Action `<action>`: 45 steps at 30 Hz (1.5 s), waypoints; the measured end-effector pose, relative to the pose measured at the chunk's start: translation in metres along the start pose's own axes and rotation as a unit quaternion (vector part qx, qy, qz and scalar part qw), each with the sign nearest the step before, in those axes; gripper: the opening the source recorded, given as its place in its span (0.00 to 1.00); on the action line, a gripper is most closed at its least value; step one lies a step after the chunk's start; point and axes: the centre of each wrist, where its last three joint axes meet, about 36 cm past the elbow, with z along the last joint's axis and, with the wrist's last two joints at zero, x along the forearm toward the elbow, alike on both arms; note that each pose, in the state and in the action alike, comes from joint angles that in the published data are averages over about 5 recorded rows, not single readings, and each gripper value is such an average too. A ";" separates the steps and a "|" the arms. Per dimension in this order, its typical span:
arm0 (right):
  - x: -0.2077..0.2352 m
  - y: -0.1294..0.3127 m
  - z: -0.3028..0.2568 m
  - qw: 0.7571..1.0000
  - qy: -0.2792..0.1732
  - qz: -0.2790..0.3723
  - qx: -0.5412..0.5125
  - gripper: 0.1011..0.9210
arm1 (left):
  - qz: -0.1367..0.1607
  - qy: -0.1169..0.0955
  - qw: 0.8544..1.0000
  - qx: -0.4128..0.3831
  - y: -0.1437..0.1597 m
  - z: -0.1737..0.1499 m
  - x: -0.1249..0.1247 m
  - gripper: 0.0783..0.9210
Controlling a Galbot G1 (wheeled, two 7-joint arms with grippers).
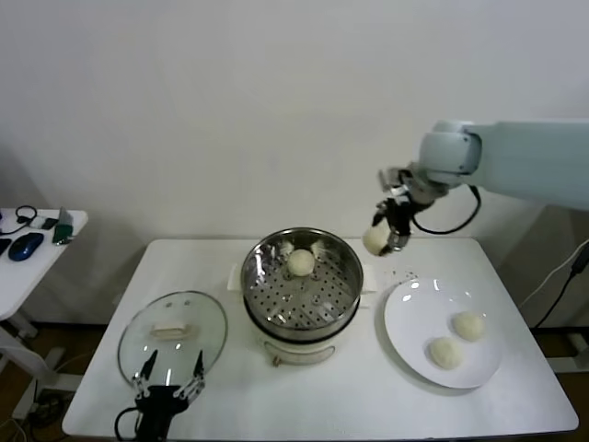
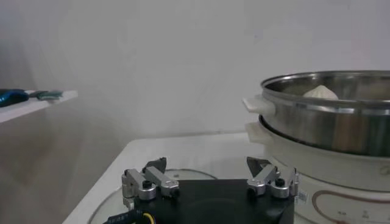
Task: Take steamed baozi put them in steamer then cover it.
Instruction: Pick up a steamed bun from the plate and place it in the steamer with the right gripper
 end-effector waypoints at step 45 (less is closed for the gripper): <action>-0.193 0.016 -0.138 0.996 0.013 -0.044 0.070 0.87 | -0.007 -0.001 1.000 0.002 0.006 -0.004 0.002 0.88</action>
